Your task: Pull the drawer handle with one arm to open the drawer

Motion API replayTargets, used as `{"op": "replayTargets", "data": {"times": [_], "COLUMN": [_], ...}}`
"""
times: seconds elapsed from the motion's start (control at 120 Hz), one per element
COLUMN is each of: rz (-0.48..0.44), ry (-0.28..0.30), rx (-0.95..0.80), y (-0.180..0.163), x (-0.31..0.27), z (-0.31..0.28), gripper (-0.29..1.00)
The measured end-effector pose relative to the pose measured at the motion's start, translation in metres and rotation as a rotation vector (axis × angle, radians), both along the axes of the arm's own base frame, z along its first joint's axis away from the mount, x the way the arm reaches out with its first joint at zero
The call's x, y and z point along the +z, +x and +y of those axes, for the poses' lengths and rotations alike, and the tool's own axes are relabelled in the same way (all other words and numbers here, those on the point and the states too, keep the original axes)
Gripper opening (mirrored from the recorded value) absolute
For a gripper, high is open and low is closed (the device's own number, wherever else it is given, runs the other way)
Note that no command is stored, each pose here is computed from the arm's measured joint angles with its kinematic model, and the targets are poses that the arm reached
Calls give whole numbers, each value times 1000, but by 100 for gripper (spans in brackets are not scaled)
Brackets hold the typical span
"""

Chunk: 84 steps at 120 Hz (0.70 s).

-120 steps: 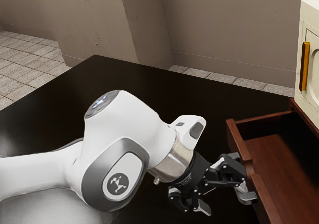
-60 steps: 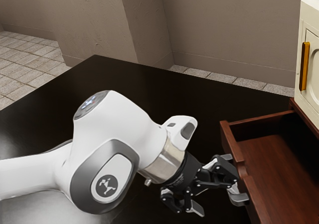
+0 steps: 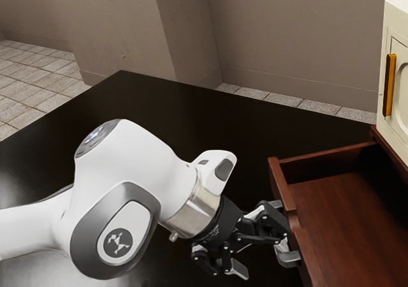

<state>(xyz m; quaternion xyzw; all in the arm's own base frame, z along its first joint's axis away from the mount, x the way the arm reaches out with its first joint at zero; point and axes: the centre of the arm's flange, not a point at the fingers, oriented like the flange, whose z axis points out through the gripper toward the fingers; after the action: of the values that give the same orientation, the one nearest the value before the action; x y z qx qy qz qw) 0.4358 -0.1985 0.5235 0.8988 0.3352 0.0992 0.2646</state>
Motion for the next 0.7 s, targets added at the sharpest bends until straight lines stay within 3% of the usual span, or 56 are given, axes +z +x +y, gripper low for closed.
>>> {"op": "replayTargets", "data": {"times": [0.5,0.608,0.7], "rz": [-94,-162,-230], "ry": [24,101,270], "rx": [3,-55,-148], "y": [2,8,12], "x": [20,73,157], "z": [7,11,23], "gripper": [70,70,70]}}
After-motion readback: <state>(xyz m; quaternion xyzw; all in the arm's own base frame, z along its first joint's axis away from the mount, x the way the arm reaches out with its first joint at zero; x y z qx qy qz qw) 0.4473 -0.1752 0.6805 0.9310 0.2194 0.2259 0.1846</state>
